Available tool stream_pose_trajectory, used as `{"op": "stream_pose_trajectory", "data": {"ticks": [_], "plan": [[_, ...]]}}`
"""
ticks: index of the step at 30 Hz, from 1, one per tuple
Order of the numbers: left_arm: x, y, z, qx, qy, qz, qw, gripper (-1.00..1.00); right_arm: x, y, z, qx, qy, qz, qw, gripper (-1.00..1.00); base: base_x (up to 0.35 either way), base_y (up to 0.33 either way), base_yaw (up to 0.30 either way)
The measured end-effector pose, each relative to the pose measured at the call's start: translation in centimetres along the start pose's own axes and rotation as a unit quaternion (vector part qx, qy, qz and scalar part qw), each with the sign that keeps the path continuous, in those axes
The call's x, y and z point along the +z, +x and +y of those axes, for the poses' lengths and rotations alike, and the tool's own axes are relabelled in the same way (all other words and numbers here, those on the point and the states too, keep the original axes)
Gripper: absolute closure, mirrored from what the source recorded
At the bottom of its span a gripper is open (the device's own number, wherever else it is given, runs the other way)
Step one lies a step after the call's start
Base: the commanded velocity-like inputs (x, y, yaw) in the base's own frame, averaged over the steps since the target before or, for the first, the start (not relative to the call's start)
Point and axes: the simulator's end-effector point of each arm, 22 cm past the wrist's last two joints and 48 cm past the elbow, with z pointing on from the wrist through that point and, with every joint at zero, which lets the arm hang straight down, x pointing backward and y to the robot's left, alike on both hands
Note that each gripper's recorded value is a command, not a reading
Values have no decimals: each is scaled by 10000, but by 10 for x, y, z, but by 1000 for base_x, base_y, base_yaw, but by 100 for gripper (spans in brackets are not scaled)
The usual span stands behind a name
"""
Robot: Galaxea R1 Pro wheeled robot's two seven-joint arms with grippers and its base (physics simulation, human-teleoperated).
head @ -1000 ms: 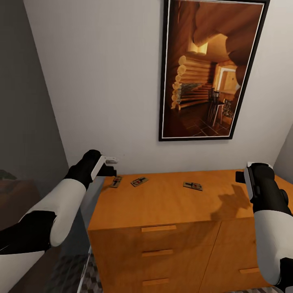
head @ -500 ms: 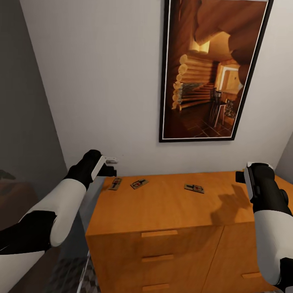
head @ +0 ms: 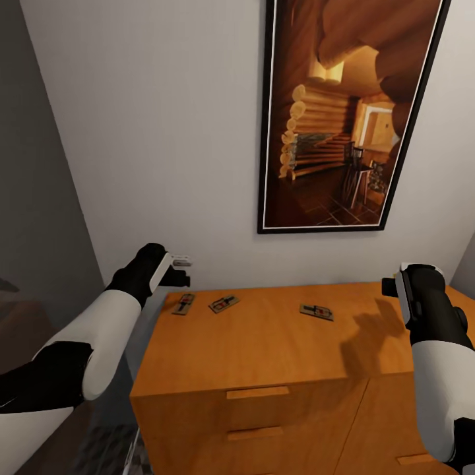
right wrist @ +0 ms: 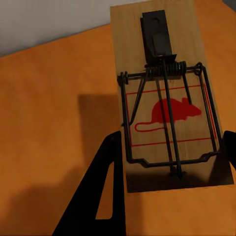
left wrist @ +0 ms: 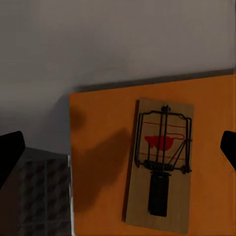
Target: Take the four mousetraps from the cabinet in the bathroom and place them on the bathroom floor. Make sure all four end up on the same floor surface, and ensure that at least two of them are either under or directly next to the same bathroom sink.
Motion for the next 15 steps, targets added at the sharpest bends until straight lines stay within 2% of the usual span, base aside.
{"op": "stream_pose_trajectory", "data": {"ticks": [15], "plan": [[2,3,-6,3,61,37,10000,-100,0,0,0,-2,5,3,10000,100,4,-15,0]]}}
